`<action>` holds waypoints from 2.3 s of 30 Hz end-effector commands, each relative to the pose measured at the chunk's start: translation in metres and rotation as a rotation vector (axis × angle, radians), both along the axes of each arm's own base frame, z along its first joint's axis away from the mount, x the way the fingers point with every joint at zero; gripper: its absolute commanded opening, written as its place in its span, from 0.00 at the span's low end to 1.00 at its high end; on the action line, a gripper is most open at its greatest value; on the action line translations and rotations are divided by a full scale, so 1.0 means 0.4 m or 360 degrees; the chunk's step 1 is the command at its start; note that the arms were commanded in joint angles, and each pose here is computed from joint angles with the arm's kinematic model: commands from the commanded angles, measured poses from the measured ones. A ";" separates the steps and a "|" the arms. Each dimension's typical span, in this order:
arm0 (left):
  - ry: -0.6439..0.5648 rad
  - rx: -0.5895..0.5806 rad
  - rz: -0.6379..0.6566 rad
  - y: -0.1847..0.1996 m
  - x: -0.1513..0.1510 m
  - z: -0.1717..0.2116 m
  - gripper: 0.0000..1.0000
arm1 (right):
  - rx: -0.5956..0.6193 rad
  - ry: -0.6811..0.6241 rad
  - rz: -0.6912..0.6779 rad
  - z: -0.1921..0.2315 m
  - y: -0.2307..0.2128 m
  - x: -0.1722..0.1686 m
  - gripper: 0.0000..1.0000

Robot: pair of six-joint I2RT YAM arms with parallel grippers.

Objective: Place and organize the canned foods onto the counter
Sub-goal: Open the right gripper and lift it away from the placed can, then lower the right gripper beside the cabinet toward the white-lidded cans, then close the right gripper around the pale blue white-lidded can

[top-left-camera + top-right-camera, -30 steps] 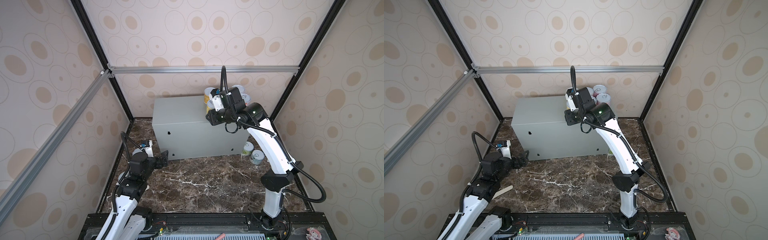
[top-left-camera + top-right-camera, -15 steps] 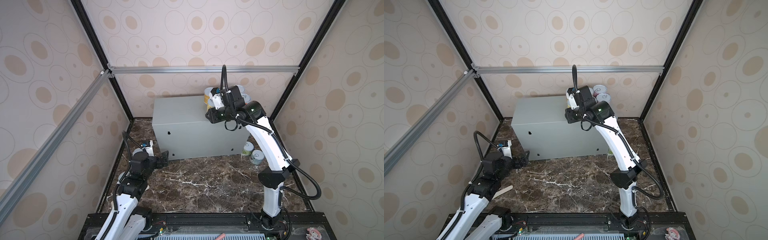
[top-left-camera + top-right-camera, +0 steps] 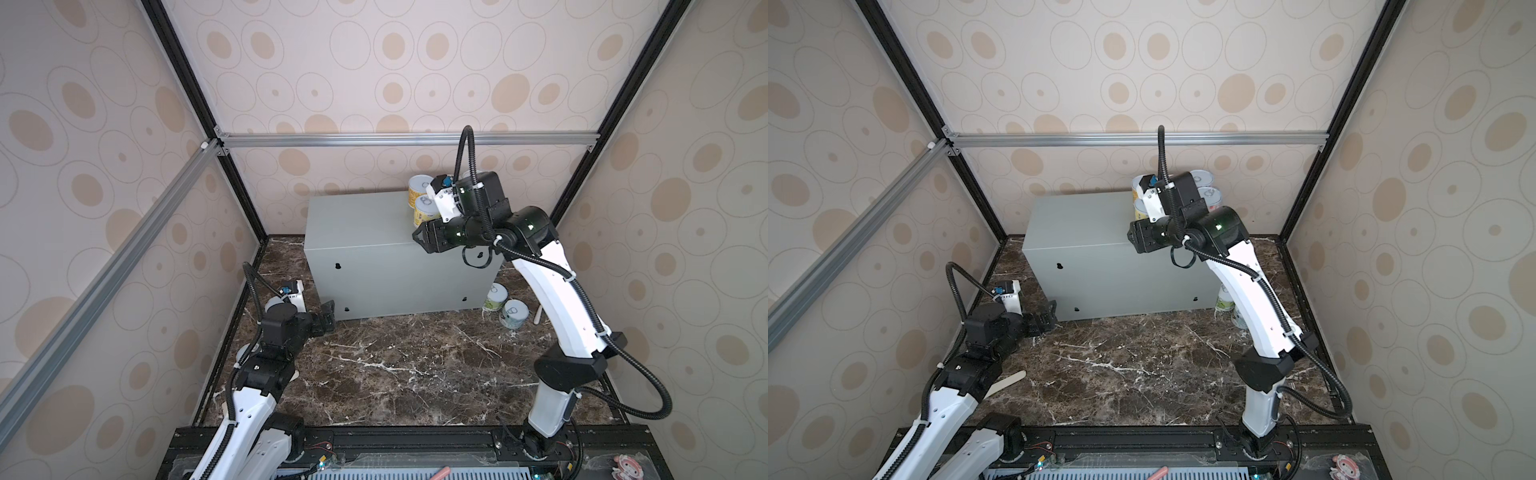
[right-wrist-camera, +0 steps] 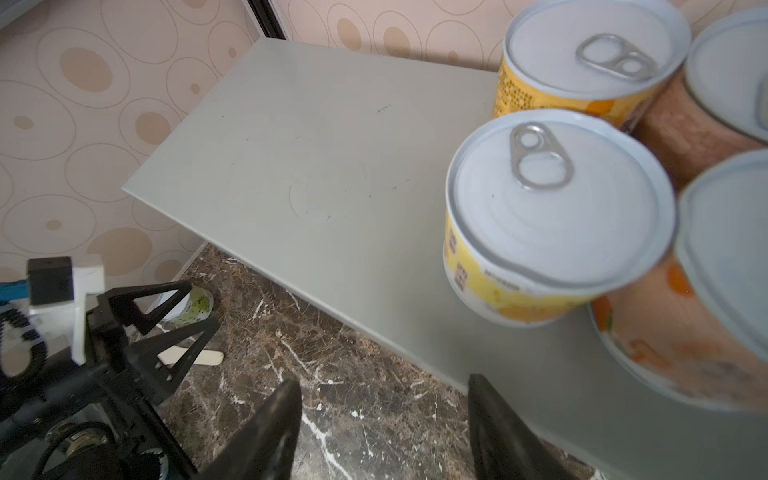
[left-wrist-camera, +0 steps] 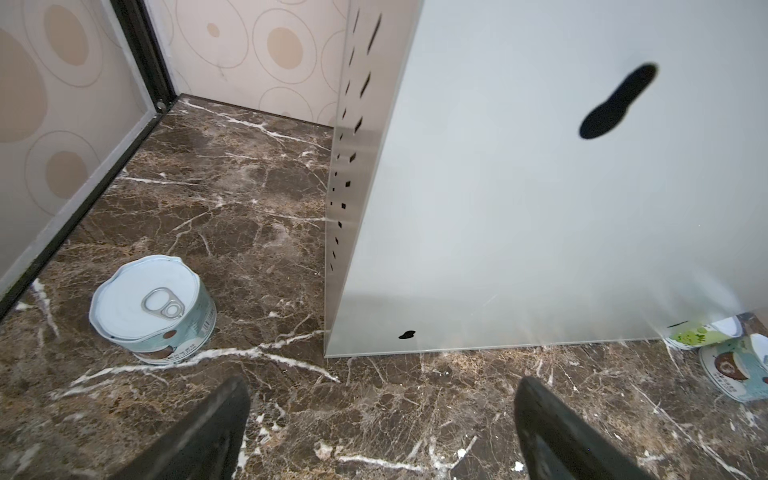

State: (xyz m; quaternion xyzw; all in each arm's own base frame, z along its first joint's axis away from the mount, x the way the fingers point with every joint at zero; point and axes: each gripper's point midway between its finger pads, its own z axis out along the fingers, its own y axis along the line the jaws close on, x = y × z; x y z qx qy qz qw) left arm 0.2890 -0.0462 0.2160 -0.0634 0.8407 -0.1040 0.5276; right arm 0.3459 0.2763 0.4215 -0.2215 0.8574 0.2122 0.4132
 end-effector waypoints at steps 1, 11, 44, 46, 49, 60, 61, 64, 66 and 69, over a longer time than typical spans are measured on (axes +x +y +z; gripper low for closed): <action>0.0004 0.0001 0.0108 0.027 0.004 0.021 0.99 | -0.0019 -0.0058 -0.0007 0.032 -0.047 -0.059 0.71; 0.0071 -0.0008 0.0175 0.047 -0.033 0.053 0.99 | -0.0022 -0.0061 -0.0075 -0.040 -0.164 -0.185 0.87; 0.0297 -0.0187 -0.0074 -0.138 -0.082 -0.145 0.99 | 0.0046 0.0417 -0.1323 -0.640 -0.638 -0.238 0.99; 0.0299 -0.0150 -0.0091 -0.151 -0.087 -0.154 0.99 | 0.0044 0.0443 -0.1367 -0.663 -0.649 -0.226 0.99; 0.0287 -0.0144 -0.0118 -0.166 -0.088 -0.159 0.99 | 0.0012 0.0478 -0.1424 -0.692 -0.664 -0.213 0.99; 0.0267 -0.0179 -0.0209 -0.197 -0.100 -0.172 0.99 | 0.0057 0.0438 -0.1698 -0.772 -0.742 -0.177 0.99; 0.0260 -0.0186 -0.0211 -0.198 -0.101 -0.170 0.99 | 0.0054 0.0444 -0.1714 -0.785 -0.747 -0.174 0.99; 0.0249 -0.0190 -0.0212 -0.199 -0.100 -0.165 0.99 | 0.0033 0.0482 -0.1737 -0.823 -0.755 -0.159 0.99; 0.0257 -0.0187 -0.0220 -0.200 -0.102 -0.166 0.99 | 0.0031 0.0492 -0.1752 -0.843 -0.762 -0.149 0.99; 0.0265 -0.0196 -0.0278 -0.213 -0.111 -0.164 0.99 | 0.0045 0.0479 -0.1750 -0.862 -0.765 -0.129 0.99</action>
